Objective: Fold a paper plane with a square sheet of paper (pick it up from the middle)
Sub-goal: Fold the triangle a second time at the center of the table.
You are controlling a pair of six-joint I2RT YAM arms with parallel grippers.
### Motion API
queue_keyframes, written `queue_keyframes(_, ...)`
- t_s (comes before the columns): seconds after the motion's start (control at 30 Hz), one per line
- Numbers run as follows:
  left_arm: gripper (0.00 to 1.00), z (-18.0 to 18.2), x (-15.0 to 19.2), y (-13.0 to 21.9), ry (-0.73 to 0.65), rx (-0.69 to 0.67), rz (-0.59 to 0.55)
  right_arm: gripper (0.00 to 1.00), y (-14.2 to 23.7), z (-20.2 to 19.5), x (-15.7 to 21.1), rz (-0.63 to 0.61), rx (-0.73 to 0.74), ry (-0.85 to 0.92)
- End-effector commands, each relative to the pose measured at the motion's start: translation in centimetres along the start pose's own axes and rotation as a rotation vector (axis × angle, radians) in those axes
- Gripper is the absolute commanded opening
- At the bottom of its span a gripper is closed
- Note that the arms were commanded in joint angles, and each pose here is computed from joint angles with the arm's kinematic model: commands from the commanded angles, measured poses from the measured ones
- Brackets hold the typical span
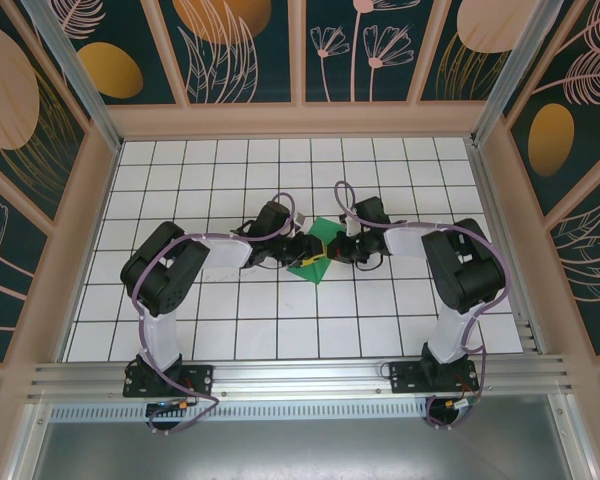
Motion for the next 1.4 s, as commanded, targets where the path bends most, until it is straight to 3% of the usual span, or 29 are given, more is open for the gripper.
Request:
queue_keyframes(0.0,0.35,0.1,-0.2,-0.6,0.006,0.007,0.002,0.05,-0.2,-0.1,-0.7,-0.009,0.019,0.019)
queue_keyframes(1.37,0.31,2.2,0.6,-1.1,0.04,-0.074,0.026,0.04,-0.5,0.2,-1.8,-0.029,0.007,0.046)
Point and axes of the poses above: each hand's point on the last joint's axis, 136 mm out from that joint toward the fingers, its own y axis back along the fingers, its own z axis along the line the jaws close on, x = y × z, the point moved 2 cm from there along y, back along the fingers, and after that the axes turned 15 degrees about -y, right-handed, at the moved point
